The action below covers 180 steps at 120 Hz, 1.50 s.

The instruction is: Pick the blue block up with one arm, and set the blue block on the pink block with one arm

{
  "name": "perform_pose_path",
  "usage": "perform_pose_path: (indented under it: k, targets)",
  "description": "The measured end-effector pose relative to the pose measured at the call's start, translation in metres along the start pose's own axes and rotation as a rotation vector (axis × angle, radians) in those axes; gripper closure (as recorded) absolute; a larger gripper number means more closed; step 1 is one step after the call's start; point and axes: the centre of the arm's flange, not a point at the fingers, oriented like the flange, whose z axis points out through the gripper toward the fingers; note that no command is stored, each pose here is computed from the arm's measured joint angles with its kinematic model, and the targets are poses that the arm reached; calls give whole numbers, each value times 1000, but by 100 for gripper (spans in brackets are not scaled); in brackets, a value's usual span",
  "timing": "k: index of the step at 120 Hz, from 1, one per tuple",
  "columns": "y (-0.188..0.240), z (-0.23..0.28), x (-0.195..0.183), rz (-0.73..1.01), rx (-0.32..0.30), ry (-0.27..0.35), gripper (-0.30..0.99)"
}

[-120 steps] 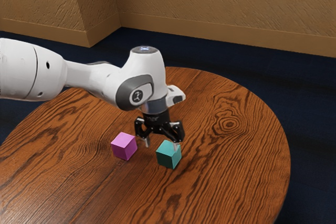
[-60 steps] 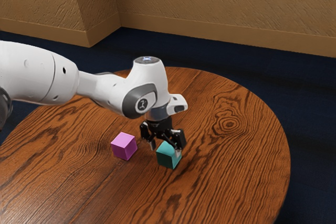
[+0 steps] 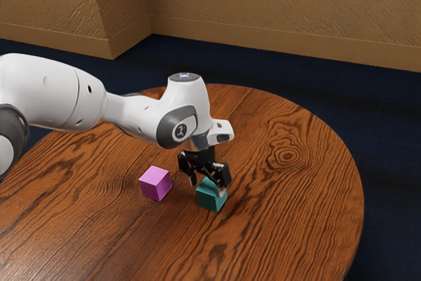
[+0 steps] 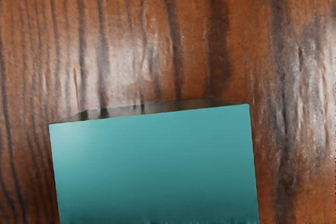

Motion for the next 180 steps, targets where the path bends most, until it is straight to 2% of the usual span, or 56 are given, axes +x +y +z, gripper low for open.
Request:
perform_pose_path:
  k: [47, 117, 142, 163, 180]
  targets:
    - [-3, 23, 1, 37, -5, -29, 0]
    - [1, 38, 5, 71, -11, -27, 0]
    - [8, 38, 5, 129, 40, -18, 0]
    - [2, 37, 7, 119, 53, -10, 0]
    - [-4, 36, 8, 87, 52, -4, 25]
